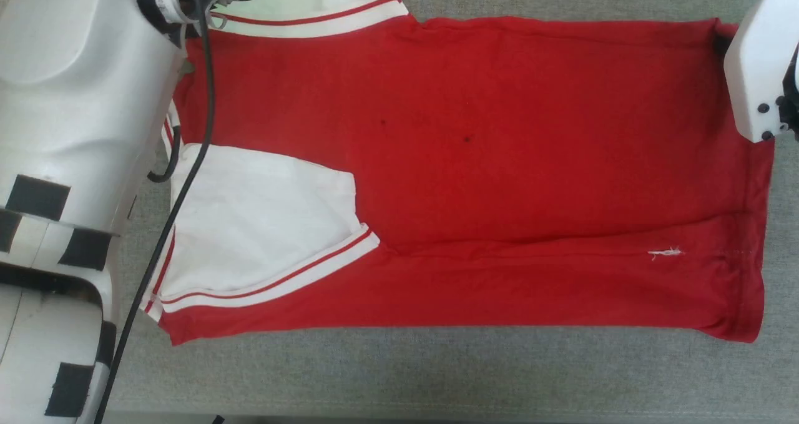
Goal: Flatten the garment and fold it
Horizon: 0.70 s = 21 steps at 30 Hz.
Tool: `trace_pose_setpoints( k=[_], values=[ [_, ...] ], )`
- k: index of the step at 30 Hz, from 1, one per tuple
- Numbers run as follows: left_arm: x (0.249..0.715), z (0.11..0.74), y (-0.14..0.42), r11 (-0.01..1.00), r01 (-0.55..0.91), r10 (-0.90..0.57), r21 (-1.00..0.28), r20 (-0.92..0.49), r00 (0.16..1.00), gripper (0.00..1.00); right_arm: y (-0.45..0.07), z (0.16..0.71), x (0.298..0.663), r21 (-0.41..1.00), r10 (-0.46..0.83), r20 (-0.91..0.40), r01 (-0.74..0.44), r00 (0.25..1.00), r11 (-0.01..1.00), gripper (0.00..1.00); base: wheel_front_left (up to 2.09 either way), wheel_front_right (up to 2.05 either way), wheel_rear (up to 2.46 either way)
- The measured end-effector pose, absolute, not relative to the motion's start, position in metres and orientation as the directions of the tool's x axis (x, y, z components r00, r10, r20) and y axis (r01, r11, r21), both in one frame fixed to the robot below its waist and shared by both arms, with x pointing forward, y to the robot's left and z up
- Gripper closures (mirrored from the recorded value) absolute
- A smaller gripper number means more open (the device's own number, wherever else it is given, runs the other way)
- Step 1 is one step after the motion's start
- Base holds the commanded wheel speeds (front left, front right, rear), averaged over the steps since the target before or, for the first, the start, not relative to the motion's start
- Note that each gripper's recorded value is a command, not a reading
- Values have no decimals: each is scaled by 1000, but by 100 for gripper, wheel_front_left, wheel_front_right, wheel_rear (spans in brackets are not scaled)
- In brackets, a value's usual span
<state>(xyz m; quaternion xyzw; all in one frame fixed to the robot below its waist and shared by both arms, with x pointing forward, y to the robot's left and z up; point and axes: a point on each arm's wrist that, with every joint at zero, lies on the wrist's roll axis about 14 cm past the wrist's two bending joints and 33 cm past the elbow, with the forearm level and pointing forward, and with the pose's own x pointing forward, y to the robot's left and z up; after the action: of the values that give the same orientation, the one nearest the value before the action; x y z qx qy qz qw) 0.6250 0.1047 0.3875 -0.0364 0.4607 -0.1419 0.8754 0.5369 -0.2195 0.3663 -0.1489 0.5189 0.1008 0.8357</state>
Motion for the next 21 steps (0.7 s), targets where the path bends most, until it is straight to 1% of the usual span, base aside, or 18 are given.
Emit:
trace_pose_setpoints(
  k=[3, 7, 11, 15, 17, 21],
  values=[
    [625, 397, 106, 955, 209, -293, -211, -773, 562, 100, -220, 372, 538, -128, 27, -886, -300, 464, 945, 100, 0, 0, 0],
    [626, 423, 105, 946, 216, -324, -242, -714, 621, 100, -224, 381, 534, -108, 39, -867, -264, 497, 959, 100, 0, 0, 0],
    [619, 458, 103, 928, 242, -370, -282, -640, 674, 100, -226, 397, 528, -101, 53, -829, -242, 557, 965, 100, 0, 0, 0],
    [605, 489, 106, 918, 267, -392, -292, -579, 714, 100, -230, 416, 519, -88, 62, -796, -215, 603, 973, 100, 0, 0, 0],
    [594, 498, 109, 916, 272, -396, -293, -565, 724, 100, -232, 422, 512, -81, 64, -784, -203, 617, 976, 100, 0, 0, 0],
    [568, 510, 115, 904, 264, -413, -336, -531, 739, 100, -234, 431, 495, -64, 68, -768, -182, 636, 981, 100, 0, 0, 0]
  ],
)
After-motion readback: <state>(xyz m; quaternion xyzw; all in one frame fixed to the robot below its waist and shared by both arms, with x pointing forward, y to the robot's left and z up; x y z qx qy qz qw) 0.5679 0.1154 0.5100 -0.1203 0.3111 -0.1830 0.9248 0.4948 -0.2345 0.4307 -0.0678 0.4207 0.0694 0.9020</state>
